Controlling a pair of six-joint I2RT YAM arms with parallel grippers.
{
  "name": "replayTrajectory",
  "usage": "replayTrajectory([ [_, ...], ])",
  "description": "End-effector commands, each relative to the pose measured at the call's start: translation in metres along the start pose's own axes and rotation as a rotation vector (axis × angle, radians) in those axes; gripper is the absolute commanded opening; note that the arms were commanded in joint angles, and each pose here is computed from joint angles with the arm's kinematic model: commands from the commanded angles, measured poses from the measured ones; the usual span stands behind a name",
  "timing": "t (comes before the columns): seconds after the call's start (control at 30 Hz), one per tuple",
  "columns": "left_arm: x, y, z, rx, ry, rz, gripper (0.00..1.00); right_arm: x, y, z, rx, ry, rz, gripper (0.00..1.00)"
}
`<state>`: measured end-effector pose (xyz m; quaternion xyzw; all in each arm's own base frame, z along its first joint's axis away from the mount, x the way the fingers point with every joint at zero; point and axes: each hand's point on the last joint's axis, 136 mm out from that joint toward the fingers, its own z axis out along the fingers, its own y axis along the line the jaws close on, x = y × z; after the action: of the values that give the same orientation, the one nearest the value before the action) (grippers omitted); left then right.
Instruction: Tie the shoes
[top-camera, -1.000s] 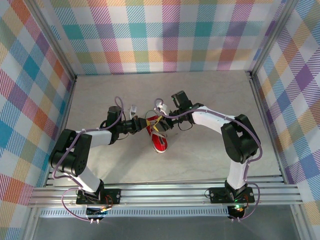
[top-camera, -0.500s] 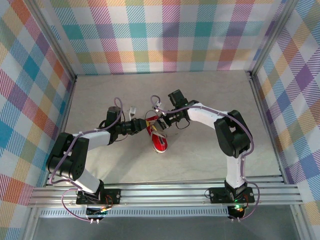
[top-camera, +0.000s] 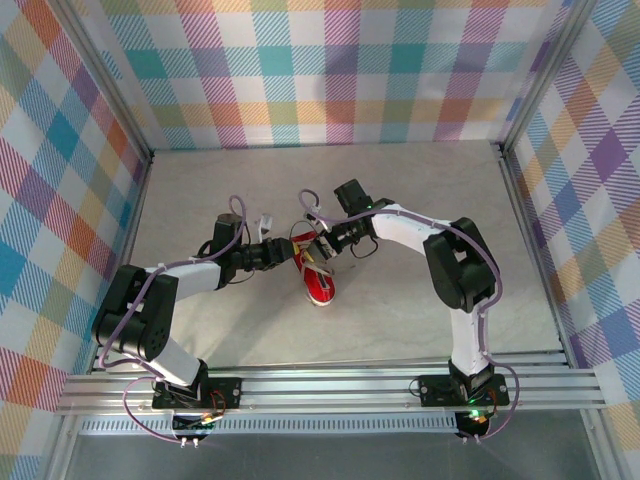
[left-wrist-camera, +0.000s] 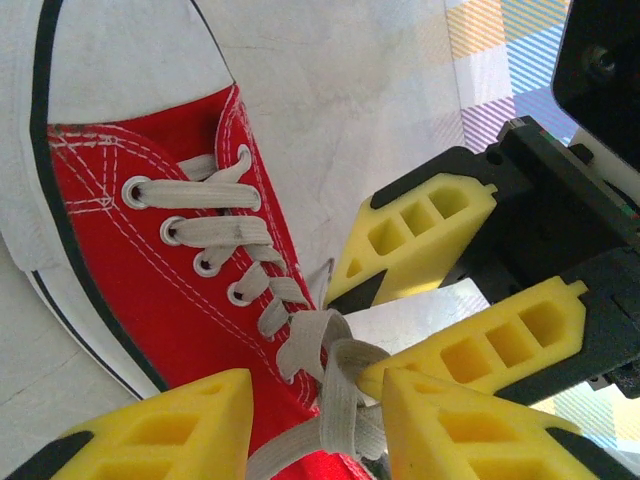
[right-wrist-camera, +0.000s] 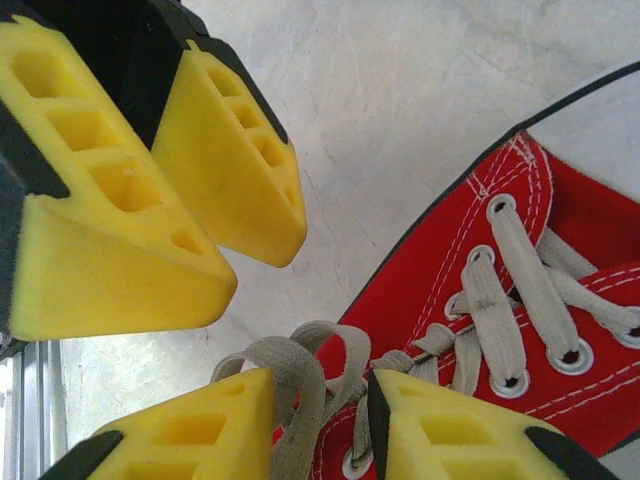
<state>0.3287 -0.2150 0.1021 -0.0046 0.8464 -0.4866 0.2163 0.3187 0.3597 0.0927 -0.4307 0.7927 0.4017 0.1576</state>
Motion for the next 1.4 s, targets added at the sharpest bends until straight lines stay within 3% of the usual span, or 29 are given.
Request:
replayTrajectory([
  [0.0, -0.010, -0.008, -0.005, 0.002, -0.016, 0.038, 0.41, -0.009, 0.006, -0.005, -0.035, -0.016, -0.008, 0.24],
  [0.23, -0.014, -0.012, 0.001, 0.041, -0.011, 0.014, 0.44, -0.013, 0.013, -0.011, -0.036, -0.061, -0.071, 0.18],
  [0.7, -0.009, -0.013, 0.026, 0.107, 0.041, -0.029, 0.41, -0.012, 0.016, -0.013, -0.038, -0.077, -0.101, 0.17],
  [0.87, -0.008, -0.016, 0.031, 0.143, 0.045, -0.049, 0.32, -0.013, 0.016, -0.014, -0.036, -0.083, -0.107, 0.16],
  [0.97, -0.008, -0.017, 0.031, 0.154, 0.045, -0.052, 0.16, -0.013, 0.016, -0.014, -0.027, -0.083, -0.105, 0.17],
  [1.07, -0.010, -0.018, 0.029, 0.144, 0.038, -0.041, 0.00, -0.015, 0.014, -0.020, 0.007, -0.085, -0.112, 0.29],
  [1.37, -0.016, -0.026, 0.015, 0.069, 0.028, 0.044, 0.00, 0.002, 0.006, -0.071, 0.086, -0.140, -0.048, 0.47],
])
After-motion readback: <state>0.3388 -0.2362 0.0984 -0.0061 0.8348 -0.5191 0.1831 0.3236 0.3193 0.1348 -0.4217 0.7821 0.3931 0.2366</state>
